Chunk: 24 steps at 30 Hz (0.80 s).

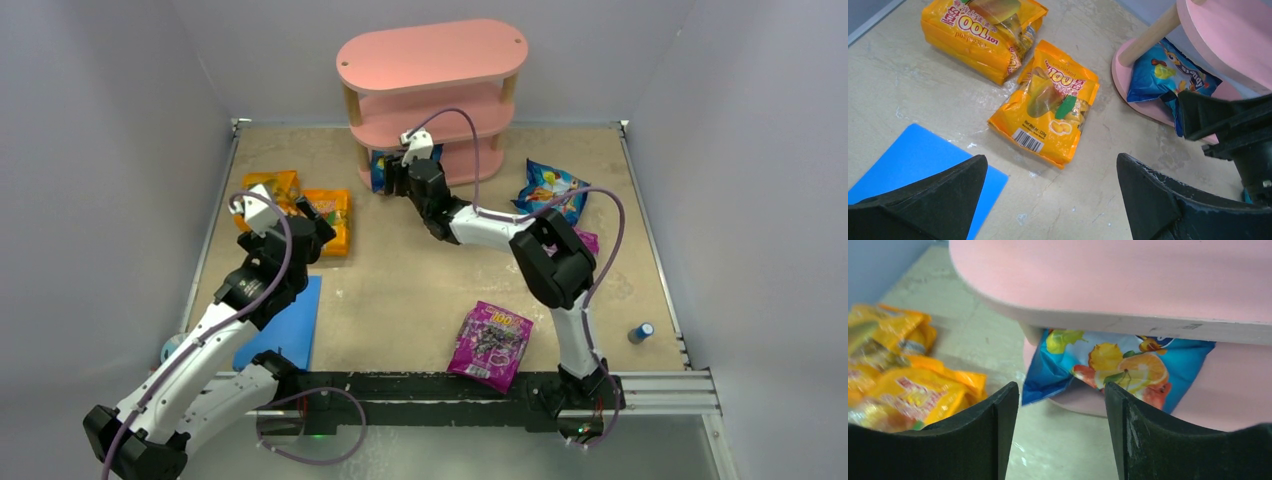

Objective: Place and organize the candy bags onto the shelf

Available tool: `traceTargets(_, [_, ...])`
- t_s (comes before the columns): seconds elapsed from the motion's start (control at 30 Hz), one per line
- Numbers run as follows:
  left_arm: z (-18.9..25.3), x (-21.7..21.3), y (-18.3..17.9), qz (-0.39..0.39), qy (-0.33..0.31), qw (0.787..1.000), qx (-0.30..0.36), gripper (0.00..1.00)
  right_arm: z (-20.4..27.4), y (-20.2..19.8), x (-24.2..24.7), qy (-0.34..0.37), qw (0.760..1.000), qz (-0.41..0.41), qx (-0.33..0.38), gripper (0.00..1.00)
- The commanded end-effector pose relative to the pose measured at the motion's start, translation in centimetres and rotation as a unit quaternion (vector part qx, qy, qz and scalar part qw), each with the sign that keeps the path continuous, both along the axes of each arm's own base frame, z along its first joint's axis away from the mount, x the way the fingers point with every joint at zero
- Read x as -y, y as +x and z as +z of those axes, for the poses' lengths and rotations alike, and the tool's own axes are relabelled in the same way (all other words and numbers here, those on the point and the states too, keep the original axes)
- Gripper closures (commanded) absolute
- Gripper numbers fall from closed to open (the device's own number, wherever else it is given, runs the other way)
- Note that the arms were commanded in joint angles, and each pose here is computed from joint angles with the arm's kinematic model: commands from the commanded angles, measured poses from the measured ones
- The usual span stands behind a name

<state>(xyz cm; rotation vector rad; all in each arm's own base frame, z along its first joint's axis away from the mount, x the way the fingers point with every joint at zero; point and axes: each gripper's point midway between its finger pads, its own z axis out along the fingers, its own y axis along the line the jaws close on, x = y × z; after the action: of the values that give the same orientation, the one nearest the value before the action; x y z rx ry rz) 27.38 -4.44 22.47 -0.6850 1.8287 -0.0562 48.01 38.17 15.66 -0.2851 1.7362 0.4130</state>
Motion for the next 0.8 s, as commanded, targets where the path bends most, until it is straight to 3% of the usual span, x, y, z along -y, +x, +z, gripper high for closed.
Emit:
traceTargets(0.0, [0.3,0.5,0.2,-0.010,-0.019,1.000,0.017,0.01,3.3,2.2,-0.6,0.148,0.985,-0.078,-0.031,0.33])
traceTargets(0.47, [0.5,0.4,-0.5,-0.019,-0.028,0.999,0.026,0.01,-1.5,6.9,0.5,0.110,0.981,-0.161,-0.015,0.30])
traceTargets(0.77, [0.7,0.3,-0.6,-0.018,-0.027,0.999,0.028,0.01,-10.0,4.3,-0.3,0.006,0.984,-0.101,-0.150,0.30])
